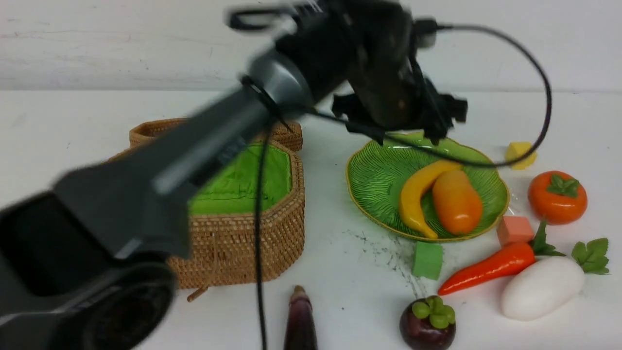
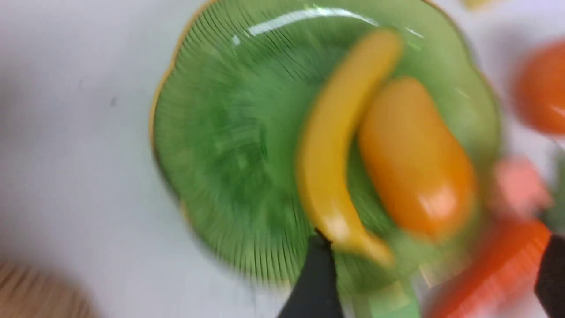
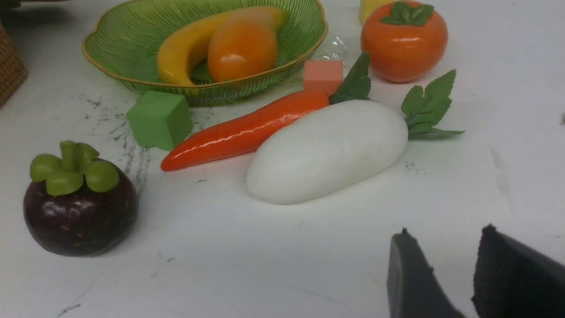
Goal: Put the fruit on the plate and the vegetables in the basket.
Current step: Use the left arm to grab an eggplant and put it into the left basket
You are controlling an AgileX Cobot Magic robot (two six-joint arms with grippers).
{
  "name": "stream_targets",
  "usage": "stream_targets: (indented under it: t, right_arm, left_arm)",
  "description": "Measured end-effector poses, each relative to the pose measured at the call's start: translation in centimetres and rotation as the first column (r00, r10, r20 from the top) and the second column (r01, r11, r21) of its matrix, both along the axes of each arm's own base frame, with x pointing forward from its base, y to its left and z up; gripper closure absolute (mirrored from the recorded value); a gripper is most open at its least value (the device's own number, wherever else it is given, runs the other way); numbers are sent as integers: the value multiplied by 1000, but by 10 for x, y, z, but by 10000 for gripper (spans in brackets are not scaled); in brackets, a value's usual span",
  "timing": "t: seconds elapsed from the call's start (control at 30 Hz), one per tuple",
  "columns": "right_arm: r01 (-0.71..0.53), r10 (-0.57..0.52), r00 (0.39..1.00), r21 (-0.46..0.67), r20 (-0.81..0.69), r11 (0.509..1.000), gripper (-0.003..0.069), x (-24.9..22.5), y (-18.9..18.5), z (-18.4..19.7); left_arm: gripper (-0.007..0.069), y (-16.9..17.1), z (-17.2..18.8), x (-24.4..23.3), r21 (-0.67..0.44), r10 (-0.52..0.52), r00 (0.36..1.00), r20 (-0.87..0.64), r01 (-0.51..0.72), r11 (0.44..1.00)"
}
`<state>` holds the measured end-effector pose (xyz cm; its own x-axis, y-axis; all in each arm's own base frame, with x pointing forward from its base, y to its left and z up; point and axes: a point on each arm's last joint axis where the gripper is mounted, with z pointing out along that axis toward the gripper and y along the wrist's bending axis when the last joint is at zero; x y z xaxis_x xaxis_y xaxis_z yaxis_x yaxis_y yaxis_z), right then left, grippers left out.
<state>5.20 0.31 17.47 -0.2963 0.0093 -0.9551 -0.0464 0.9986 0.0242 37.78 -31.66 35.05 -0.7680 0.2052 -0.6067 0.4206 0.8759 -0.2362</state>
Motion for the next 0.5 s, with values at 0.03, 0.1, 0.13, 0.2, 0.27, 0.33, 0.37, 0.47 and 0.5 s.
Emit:
stream_targets:
  t: [0.03, 0.1, 0.13, 0.2, 0.27, 0.33, 0.37, 0.47, 0.5]
  right_arm:
    - [0, 0, 1000, 0, 0, 1000, 416, 0, 0, 0]
    - [0, 0, 1000, 0, 0, 1000, 416, 0, 0, 0]
    - [0, 0, 1000, 0, 0, 1000, 416, 0, 0, 0]
    - [0, 0, 1000, 0, 0, 1000, 416, 0, 0, 0]
    - [0, 0, 1000, 0, 0, 1000, 416, 0, 0, 0]
    - [0, 0, 1000, 0, 0, 1000, 416, 0, 0, 0]
    - [0, 0, 1000, 0, 0, 1000, 416, 0, 0, 0]
    - [0, 0, 1000, 0, 0, 1000, 416, 0, 0, 0]
    - [0, 0, 1000, 0, 0, 1000, 416, 0, 0, 0]
  left_arm:
    - [58, 10, 13, -7, 10, -19, 1000, -10, 19, 1000]
    - [76, 26, 30, -21, 35, -46, 999, -10, 46, 998]
    - [84, 35, 36, -29, 52, -59, 998, -16, 59, 997]
    - [90, 52, 43, -48, 80, -83, 996, -23, 84, 993]
    - [91, 62, 48, -60, 81, -96, 995, -1, 96, 992]
    - [93, 83, 61, -85, 55, -102, 990, 96, 97, 994]
    - [92, 87, 62, -90, 54, -102, 989, 102, 97, 994]
    - [94, 114, 67, -122, -1, -74, 980, 185, 76, 997]
    - [94, 120, 61, -130, -7, -59, 983, 171, 61, 998]
